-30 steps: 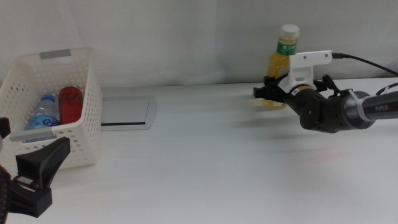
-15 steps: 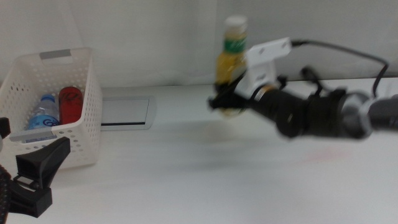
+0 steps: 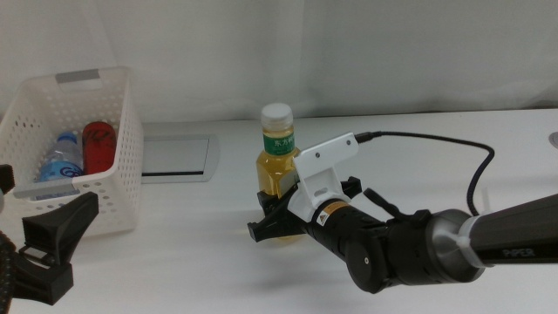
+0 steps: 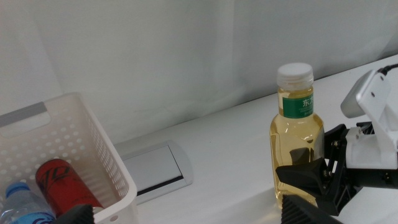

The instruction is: Use arms to grab the bottles and put them into the dustbin to the left of the table.

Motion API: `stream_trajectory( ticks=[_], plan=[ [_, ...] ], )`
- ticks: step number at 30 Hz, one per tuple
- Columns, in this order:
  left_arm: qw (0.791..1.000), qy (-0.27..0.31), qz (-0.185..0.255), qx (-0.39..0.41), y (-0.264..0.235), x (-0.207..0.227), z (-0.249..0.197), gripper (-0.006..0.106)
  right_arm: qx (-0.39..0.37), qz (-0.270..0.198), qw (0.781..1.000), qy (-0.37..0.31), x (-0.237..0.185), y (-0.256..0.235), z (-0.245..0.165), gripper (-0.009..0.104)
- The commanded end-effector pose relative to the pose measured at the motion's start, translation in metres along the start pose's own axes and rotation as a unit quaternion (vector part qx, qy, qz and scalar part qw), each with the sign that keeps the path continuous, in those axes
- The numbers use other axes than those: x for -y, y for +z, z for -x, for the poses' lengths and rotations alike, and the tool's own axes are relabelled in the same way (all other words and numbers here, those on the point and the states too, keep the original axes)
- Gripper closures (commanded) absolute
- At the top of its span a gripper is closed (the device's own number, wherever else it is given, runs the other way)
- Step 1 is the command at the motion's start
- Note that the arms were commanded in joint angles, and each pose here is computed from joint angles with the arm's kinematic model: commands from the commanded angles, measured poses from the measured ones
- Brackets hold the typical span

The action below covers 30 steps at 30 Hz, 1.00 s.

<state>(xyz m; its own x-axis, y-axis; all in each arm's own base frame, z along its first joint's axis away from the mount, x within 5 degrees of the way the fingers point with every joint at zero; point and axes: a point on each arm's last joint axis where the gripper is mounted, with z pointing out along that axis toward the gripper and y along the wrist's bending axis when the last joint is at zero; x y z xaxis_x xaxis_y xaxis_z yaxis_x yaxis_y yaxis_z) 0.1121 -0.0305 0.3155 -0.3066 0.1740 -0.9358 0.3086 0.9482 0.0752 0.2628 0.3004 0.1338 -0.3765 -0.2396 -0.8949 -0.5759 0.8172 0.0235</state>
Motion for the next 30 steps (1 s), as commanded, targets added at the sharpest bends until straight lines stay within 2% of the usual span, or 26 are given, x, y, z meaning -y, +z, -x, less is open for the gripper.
stream_trajectory(
  ticks=[1,7,9,10,12,13,14,15,19,25,30],
  plan=[
    [1.000,-0.002,-0.004,0.001,0.000,0.001,-0.001,0.021,0.037,-0.016,0.999,-0.001,0.003,0.002,0.005,0.098],
    [1.000,-0.002,-0.004,0.001,0.000,0.001,-0.001,0.021,0.025,-0.015,1.000,-0.004,0.003,0.005,-0.001,0.098],
    [1.000,-0.002,-0.004,0.001,0.000,0.001,-0.001,0.021,0.004,-0.008,1.000,-0.002,0.001,0.005,-0.005,0.088],
    [1.000,-0.002,-0.004,0.001,0.000,0.001,-0.001,0.021,0.000,-0.006,1.000,0.000,0.001,0.005,-0.006,0.072],
    [1.000,-0.002,-0.004,0.001,0.000,0.001,-0.001,0.021,-0.001,-0.004,1.000,0.001,0.001,0.004,-0.004,0.049],
    [1.000,-0.002,-0.004,0.001,0.000,0.001,-0.001,0.021,0.002,-0.007,1.000,0.010,0.002,0.002,-0.001,0.017],
    [1.000,-0.003,-0.004,0.001,0.000,0.001,-0.001,0.021,-0.003,-0.010,1.000,0.021,0.002,0.001,-0.001,0.001],
    [1.000,-0.004,-0.004,0.001,0.000,0.001,-0.001,0.021,-0.008,-0.011,1.000,0.025,0.002,0.000,0.000,-0.008],
    [1.000,-0.004,-0.004,0.001,0.000,0.001,-0.001,0.021,-0.041,0.007,0.999,0.031,0.000,-0.006,0.003,-0.008],
    [1.000,-0.004,-0.004,0.001,0.000,0.001,-0.001,0.021,-0.045,0.033,0.998,0.036,-0.003,-0.024,0.024,-0.008],
    [1.000,-0.004,-0.004,0.001,0.000,0.001,-0.001,0.021,-0.061,0.064,0.996,0.007,-0.001,-0.047,0.045,-0.008]
  ],
)
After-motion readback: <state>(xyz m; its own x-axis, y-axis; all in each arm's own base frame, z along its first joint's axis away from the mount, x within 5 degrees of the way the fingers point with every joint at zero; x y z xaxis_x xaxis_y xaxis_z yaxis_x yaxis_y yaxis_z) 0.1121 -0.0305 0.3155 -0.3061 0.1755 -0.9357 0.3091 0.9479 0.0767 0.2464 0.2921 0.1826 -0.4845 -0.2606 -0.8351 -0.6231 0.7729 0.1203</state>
